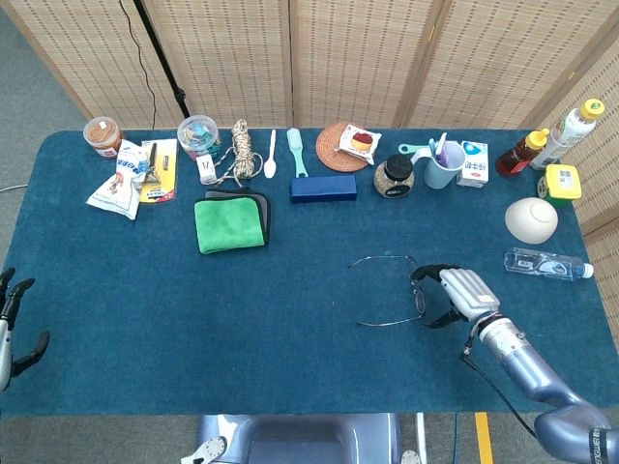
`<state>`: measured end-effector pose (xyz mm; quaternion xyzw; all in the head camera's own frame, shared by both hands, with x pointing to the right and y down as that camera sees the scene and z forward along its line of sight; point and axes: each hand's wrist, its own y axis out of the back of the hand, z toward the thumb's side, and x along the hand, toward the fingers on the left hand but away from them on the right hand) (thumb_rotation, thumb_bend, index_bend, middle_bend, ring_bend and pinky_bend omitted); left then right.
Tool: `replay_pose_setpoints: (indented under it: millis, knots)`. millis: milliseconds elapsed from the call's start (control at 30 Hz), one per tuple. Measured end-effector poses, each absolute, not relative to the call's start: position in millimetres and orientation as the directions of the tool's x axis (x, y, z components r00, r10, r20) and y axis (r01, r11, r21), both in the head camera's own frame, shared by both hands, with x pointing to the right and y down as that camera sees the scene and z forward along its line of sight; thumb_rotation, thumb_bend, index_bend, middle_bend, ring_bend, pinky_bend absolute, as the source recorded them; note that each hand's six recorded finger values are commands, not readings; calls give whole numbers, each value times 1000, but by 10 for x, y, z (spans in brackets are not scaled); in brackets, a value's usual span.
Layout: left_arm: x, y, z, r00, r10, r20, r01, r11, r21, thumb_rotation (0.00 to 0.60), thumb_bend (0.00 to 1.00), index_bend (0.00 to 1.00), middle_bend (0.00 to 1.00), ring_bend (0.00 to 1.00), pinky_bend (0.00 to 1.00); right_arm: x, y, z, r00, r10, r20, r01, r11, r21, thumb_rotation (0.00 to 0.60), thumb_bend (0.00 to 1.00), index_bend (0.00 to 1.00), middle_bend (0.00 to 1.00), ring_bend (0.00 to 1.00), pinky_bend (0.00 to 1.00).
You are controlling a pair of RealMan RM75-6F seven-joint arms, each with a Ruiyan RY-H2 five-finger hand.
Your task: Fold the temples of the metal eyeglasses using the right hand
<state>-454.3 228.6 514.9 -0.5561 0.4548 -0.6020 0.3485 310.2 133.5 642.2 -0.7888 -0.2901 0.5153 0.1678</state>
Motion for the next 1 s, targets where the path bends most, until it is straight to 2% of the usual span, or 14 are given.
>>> replay_pose_setpoints:
  millis: [433,667,1000]
  knots:
    - [-4531,2278,5180,-135,-926,354,-83,-345,-935,600,288,160,70,75,45,3224,1123,6570,248,571,-783,264,-817,-512,600,0,263,237,202,191]
    - [-4537,2270,5197,-137,-925,353,-79,-345,-935,600,288,160,70,74,45,3259,1036,6671,226,509,-831,226,-857,-464,600,0,261,236,200,191]
    - [-4574,2274,5218,-149,-923,356,-77,-348,-934,600,288,160,70,75,45,3235,852,6793,202,479,-854,164,-876,-453,600,0,261,237,200,191]
